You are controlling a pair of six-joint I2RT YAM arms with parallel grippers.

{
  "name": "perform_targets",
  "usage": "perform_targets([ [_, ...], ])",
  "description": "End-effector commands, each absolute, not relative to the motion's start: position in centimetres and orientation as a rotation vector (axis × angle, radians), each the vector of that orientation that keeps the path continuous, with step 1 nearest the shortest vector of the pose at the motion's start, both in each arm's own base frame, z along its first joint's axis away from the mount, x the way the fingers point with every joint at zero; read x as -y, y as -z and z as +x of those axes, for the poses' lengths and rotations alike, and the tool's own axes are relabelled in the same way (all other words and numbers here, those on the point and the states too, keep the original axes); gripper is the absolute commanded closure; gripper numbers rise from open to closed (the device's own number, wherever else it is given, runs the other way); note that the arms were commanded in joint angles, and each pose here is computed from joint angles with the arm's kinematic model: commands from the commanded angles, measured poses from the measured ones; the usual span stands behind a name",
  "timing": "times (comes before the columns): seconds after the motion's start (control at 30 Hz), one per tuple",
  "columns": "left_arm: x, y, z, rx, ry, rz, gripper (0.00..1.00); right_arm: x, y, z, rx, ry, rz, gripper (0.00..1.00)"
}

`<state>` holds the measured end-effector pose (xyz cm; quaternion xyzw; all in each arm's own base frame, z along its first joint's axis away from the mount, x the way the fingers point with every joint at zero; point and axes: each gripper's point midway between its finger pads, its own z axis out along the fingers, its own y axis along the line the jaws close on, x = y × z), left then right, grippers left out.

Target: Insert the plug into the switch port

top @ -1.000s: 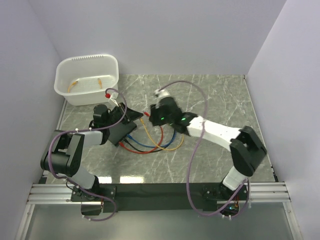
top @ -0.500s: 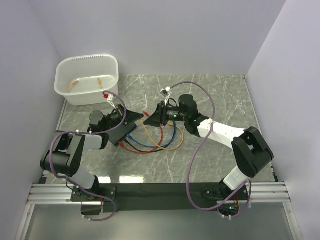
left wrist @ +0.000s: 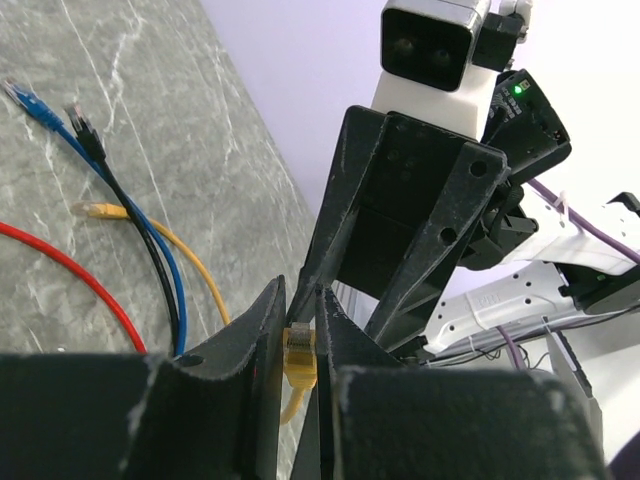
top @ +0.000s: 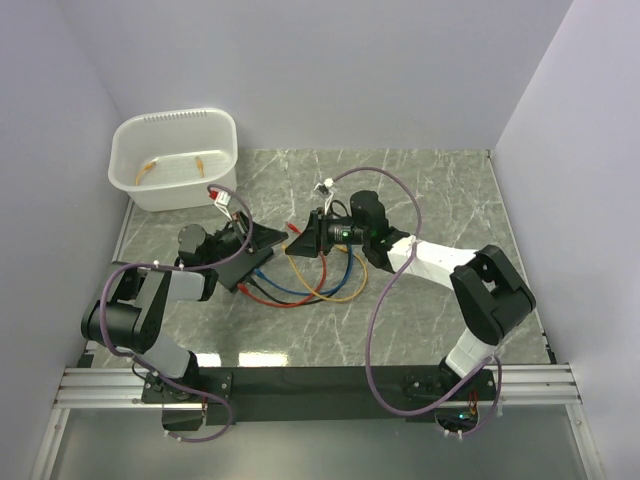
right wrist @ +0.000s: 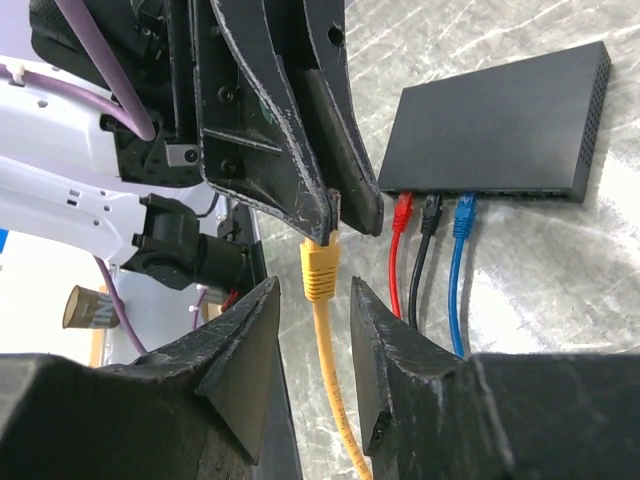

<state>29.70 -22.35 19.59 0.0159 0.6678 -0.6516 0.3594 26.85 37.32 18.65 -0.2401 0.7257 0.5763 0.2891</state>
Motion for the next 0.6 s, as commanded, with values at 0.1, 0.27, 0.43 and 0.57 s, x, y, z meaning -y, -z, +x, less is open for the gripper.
perform_targets([
  [0.1,22.6,-23.2,28.1,-1.508,1.681,0.242,1.00,-38.4,-20.6,27.2,-1.855,-1.539,-0.685,0.59],
  [0.27,22.7,-23.5,27.8,-1.494,1.692,0.250,0.99,-38.6,-20.4,27.2,-1.859,-1.544,-0.687,0.62],
  [0.43,22.6,-23.5,28.0,-1.502,1.686,0.245,0.99,-38.7,-19.9,27.1,-1.872,-1.539,-0.694,0.64],
  [0.57,22.7,-23.5,27.9,-1.504,1.680,0.249,1.00,-38.4,-19.2,27.2,-1.891,-1.522,-0.682,0.64],
])
